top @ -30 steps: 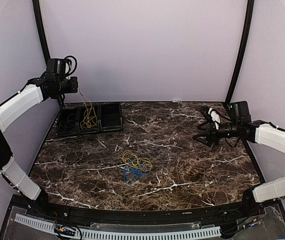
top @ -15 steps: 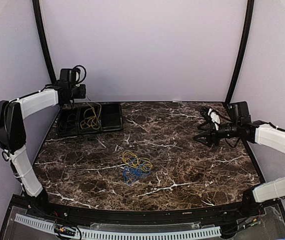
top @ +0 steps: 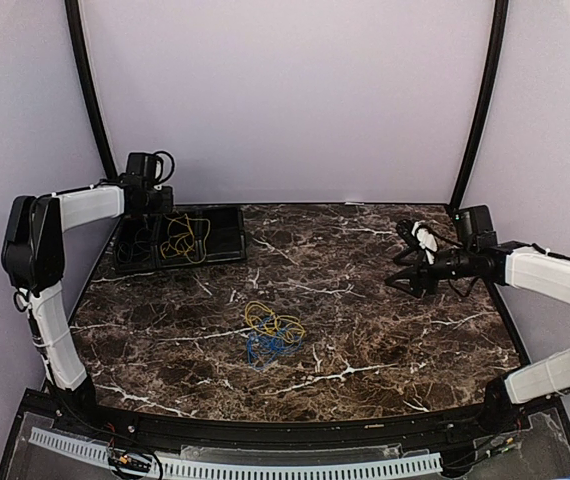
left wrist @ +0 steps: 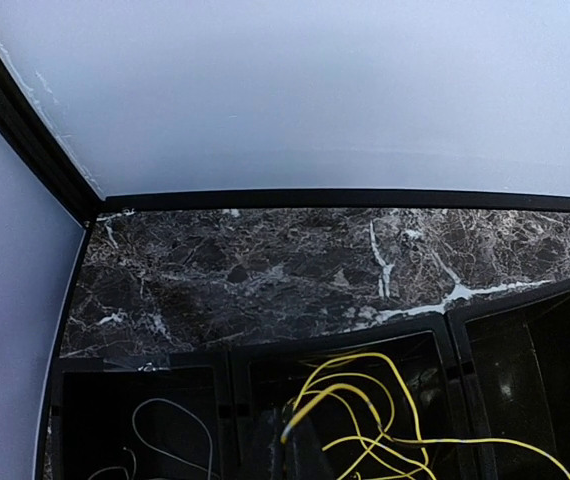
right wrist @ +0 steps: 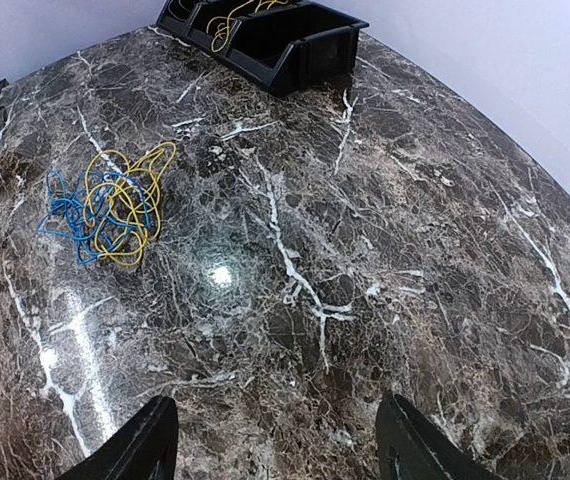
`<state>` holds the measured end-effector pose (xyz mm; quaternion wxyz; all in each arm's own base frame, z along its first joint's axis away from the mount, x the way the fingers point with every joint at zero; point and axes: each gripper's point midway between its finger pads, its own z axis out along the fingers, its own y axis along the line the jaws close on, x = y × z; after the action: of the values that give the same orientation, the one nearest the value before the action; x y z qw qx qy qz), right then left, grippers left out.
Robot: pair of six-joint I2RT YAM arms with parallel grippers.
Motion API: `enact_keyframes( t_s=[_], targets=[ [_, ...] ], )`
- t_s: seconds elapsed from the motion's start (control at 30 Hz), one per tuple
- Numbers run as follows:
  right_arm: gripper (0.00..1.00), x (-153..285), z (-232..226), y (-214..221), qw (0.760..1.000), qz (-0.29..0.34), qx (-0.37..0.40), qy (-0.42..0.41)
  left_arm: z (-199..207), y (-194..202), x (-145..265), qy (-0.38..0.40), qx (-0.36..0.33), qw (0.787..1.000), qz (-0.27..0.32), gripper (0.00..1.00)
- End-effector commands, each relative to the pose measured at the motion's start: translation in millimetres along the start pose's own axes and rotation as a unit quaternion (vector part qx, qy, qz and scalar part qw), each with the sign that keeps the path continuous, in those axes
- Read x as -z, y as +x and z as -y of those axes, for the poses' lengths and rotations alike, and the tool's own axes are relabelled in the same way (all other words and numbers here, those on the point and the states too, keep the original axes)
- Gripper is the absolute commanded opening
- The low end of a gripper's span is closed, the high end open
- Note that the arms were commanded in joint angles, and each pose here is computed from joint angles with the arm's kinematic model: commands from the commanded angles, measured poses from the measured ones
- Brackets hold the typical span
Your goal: Untangle the cables
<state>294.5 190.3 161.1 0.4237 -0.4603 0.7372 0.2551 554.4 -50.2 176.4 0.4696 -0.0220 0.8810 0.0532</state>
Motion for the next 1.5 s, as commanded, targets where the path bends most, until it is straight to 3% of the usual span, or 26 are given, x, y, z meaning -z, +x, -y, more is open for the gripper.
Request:
enact_keyframes(
  t_s=[0.0, 0.57, 0.83, 0.9, 1.03, 1.1, 1.23, 1.37, 1.43, 1.47],
  targets=[
    [0.69, 0, 3, -1, 1.000, 0.002, 0.006, 0.002, 8, 27, -9, 0.023, 0.012, 0.999, -0.040, 0.00],
    [0.69, 0, 1, -1, 1.000, 0.001, 0.009, -0.003, 14, 92, -35, 0.021, 0.023, 0.989, -0.148, 0.00],
    [0.69, 0, 1, 0, 1.000, -0.001, 0.009, -0.003, 14, 82, -29, 0.021, 0.025, 0.987, -0.156, 0.01],
    [0.69, 0, 1, 0, 1.000, -0.001, 0.009, -0.004, 13, 70, -21, 0.022, 0.027, 0.988, -0.149, 0.07],
    [0.69, -2, 2, 2, 1.000, -0.004, 0.007, -0.005, 7, 45, 1, 0.016, 0.035, 0.991, -0.127, 0.34],
    [0.69, -2, 2, 2, 1.000, -0.005, 0.007, -0.006, 3, 37, 12, 0.013, 0.038, 0.992, -0.119, 0.40],
    [0.70, -4, 2, 4, 1.000, -0.008, 0.005, -0.009, 1, 32, 30, 0.020, 0.043, 0.992, -0.115, 0.48],
    [0.70, -3, 2, 4, 1.000, -0.009, 0.005, -0.009, 3, 32, 52, 0.037, 0.056, 0.991, -0.116, 0.50],
    [0.70, -3, 2, 5, 1.000, -0.010, 0.006, -0.007, 15, 44, 67, 0.078, 0.056, 0.989, -0.115, 0.51],
    [0.70, -3, 2, 4, 1.000, -0.010, 0.007, -0.007, 21, 29, 83, 0.100, 0.057, 0.990, -0.084, 0.52]
  ],
)
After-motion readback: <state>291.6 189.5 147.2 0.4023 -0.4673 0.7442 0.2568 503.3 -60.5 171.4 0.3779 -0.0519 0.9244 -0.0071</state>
